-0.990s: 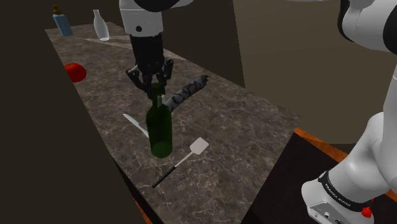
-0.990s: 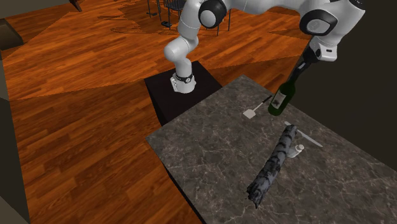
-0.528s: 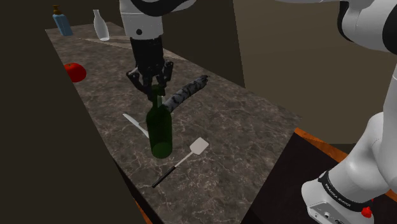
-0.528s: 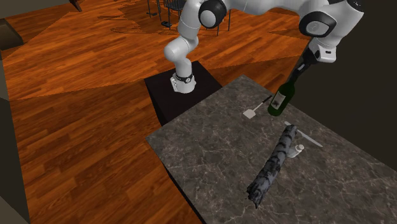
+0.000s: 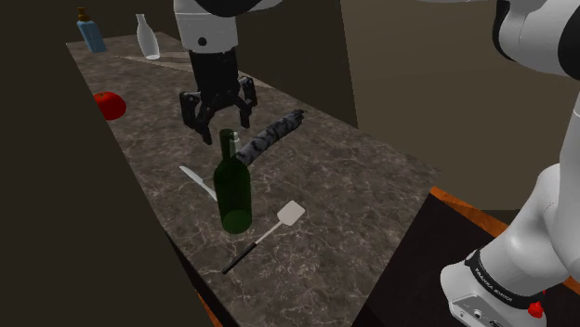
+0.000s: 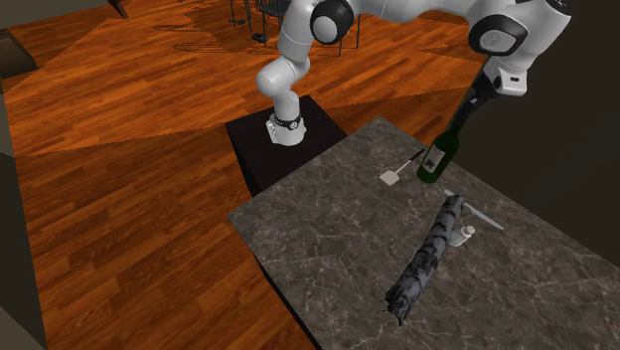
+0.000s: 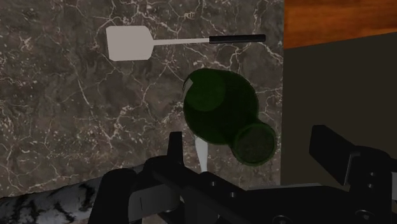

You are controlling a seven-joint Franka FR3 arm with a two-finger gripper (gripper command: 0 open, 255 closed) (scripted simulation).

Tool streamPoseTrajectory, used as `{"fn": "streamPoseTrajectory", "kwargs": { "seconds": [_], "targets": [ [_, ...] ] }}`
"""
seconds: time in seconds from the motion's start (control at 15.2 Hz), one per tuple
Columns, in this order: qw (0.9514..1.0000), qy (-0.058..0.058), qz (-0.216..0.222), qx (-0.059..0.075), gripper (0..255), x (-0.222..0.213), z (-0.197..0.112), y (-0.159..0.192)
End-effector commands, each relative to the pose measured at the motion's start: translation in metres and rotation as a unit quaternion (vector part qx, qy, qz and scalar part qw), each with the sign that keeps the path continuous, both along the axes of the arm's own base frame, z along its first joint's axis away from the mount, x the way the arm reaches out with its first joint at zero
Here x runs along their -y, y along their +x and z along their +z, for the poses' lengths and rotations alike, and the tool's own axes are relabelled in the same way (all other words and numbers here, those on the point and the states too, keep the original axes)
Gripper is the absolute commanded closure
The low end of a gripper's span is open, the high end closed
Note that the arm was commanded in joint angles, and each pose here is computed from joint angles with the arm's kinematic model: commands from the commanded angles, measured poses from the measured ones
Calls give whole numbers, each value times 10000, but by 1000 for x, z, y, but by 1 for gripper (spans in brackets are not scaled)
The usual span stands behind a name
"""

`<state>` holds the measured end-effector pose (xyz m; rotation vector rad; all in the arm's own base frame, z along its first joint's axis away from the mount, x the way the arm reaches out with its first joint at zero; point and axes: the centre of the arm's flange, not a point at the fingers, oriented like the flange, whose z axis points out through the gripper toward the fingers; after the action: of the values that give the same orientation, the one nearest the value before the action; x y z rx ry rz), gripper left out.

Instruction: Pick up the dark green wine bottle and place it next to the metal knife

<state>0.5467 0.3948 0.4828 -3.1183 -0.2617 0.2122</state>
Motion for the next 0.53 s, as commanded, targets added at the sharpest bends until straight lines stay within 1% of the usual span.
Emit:
{"fn": "streamPoseTrajectory", "kwargs": {
  "seconds": [0.0,0.13,0.46],
  "targets": [
    [10000,-1,0,-1,0,0,19,3],
    [10000,-1,0,-1,0,0,43,6],
    [10000,-1,0,-1,0,0,43,6]
  ]
}}
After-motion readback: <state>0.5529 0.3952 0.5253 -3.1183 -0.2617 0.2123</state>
